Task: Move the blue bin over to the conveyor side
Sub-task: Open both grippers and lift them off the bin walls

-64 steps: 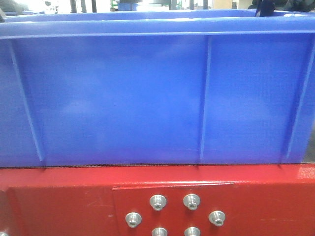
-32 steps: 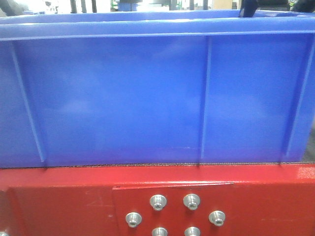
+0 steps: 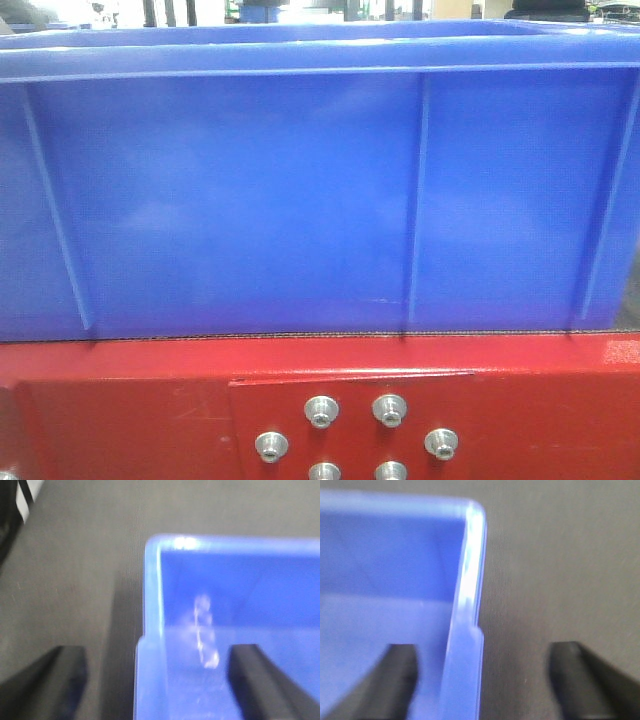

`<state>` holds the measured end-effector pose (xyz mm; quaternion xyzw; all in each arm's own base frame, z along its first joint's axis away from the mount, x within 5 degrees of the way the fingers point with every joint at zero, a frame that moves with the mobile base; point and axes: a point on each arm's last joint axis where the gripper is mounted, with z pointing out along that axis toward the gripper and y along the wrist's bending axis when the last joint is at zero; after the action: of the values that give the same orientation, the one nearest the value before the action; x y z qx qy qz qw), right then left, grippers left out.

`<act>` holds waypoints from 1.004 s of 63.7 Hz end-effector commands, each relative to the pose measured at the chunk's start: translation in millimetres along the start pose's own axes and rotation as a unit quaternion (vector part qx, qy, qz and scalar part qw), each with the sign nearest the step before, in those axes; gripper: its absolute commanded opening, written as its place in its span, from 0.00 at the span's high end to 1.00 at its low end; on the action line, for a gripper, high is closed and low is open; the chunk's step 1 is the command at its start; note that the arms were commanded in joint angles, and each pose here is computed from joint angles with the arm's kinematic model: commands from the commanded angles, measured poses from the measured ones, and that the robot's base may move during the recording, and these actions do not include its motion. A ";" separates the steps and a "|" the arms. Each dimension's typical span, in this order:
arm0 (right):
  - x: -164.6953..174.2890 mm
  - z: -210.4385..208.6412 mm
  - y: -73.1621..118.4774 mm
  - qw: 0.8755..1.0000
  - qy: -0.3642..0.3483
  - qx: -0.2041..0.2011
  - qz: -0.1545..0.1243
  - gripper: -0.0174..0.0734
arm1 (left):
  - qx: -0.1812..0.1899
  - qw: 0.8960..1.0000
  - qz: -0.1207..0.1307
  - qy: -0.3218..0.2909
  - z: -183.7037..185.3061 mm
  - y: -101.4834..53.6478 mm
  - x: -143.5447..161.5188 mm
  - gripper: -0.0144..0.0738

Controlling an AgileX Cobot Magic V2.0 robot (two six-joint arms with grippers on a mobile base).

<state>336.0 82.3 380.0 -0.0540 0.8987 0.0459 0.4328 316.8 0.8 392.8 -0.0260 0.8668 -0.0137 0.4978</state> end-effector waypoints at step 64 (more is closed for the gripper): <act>66.0 -181.7 -15.6 0.944 -0.321 -0.067 0.033 0.90 | 0.027 0.953 -0.017 -0.302 -204.9 3.3 67.7 0.82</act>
<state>170.7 44.0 449.9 -0.0337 0.7470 0.1322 0.6506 115.0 -1.2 452.8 -0.0298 0.6876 -0.0413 0.7243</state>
